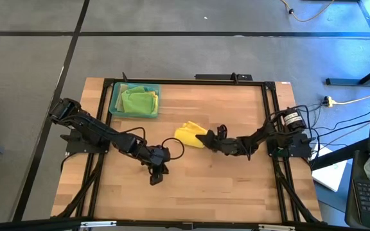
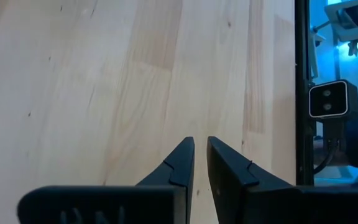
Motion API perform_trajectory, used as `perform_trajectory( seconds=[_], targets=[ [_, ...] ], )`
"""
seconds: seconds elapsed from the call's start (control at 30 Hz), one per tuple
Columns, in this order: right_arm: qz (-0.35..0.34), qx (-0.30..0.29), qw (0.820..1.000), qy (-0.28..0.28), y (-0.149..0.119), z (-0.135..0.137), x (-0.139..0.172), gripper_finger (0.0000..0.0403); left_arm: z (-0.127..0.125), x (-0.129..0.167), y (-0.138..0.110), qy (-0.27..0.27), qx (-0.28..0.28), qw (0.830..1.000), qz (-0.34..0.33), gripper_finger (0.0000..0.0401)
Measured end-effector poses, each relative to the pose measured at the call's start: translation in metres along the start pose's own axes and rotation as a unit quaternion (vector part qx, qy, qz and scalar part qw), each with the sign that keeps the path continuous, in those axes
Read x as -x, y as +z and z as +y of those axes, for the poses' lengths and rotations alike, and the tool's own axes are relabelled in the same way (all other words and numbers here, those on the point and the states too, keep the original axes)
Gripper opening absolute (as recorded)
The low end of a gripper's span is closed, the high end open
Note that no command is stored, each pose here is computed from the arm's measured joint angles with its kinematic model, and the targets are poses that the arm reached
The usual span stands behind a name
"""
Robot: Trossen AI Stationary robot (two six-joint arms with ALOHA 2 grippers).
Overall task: Fold microfiber towels
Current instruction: Fold the yellow microfiber cloth
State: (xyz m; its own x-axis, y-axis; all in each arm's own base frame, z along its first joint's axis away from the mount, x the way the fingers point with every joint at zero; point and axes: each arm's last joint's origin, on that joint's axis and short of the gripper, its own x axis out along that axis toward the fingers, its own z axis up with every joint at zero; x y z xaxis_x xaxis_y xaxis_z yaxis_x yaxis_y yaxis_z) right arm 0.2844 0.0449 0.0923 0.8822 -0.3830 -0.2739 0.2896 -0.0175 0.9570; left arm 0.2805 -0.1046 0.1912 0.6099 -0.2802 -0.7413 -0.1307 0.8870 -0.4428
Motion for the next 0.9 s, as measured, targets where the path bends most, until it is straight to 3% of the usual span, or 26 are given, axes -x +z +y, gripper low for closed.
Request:
perform_trajectory(
  seconds=[0.17, 0.37, 0.6, 0.8, 0.9],
  targets=[
    [0.051, 0.092, 0.994, 0.042, -0.002, 0.011, 0.002, 0.0231, -0.001, 0.000, -0.001, -0.001, 0.008, 1.000, 0.000, 0.0037],
    [0.158, 0.220, 0.961, 0.062, -0.001, 0.031, 0.010, 0.0236, -0.003, 0.000, -0.002, -0.003, 0.016, 1.000, 0.001, 0.0037],
    [0.197, 0.349, 0.914, -0.059, 0.015, 0.032, 0.030, 0.0236, -0.005, 0.000, -0.003, -0.007, 0.027, 1.000, 0.002, 0.0037],
    [0.198, 0.446, 0.872, -0.027, 0.023, 0.056, 0.045, 0.0235, -0.007, 0.000, -0.004, -0.010, 0.036, 0.999, 0.002, 0.0037],
    [0.190, 0.481, 0.851, -0.087, 0.028, 0.066, 0.048, 0.0225, -0.007, 0.000, -0.005, -0.009, 0.035, 0.999, 0.002, 0.0037]
  ],
)
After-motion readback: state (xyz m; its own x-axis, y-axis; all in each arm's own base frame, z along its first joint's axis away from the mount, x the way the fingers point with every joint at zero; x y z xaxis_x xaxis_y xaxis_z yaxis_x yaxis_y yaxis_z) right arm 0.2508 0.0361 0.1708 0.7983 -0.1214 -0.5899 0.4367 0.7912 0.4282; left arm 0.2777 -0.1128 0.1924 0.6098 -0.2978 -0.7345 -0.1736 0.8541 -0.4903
